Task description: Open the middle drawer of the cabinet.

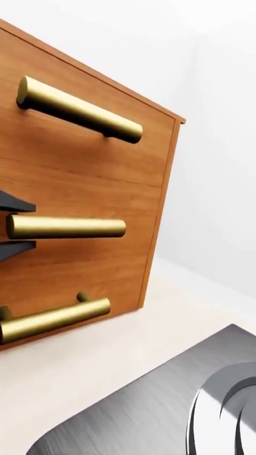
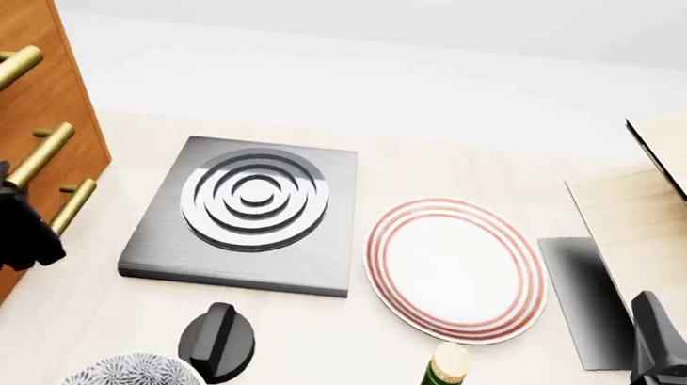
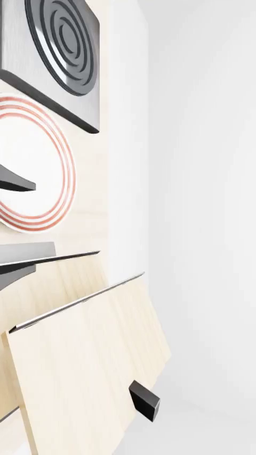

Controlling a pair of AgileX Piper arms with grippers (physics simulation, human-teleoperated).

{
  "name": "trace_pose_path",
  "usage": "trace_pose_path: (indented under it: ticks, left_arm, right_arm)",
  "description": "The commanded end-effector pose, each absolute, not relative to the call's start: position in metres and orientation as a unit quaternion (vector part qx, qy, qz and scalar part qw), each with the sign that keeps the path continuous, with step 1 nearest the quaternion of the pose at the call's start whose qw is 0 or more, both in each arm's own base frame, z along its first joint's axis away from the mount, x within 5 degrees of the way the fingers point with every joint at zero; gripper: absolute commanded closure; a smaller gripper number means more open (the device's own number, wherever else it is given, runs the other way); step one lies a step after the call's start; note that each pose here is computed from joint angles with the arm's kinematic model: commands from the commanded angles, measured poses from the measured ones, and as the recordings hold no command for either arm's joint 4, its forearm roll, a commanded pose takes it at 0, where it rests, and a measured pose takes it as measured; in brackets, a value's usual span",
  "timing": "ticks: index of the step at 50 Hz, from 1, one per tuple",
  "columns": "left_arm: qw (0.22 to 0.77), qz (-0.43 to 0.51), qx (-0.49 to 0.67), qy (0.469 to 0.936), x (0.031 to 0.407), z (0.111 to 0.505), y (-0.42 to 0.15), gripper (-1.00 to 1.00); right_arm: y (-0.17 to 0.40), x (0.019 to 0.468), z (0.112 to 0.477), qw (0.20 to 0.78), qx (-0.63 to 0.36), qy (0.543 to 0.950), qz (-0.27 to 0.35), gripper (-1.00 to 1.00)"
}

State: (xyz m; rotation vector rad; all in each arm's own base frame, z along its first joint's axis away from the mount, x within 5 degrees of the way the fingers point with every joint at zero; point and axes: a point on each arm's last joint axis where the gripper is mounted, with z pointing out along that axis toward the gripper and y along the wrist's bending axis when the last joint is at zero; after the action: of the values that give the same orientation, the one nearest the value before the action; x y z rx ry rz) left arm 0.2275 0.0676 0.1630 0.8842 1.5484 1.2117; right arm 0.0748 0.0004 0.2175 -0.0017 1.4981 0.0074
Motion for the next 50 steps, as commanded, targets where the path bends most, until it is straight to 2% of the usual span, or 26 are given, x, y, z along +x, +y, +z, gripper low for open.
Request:
trace_pose_path:
  ticks: [1,50]
  left_arm:
    - [0.494,0.471,0.381,0.624,0.232,0.161,0.051,1.00]
    - [0.519,0.443,0.427,0.594,0.234,0.162,0.020,1.00]
  right_arm:
    - [0.000,0.070,0.217,0.734,0.000,0.680,0.003,-1.00]
    - [0.000,0.070,0.217,0.734,0.000,0.680,0.003,-1.00]
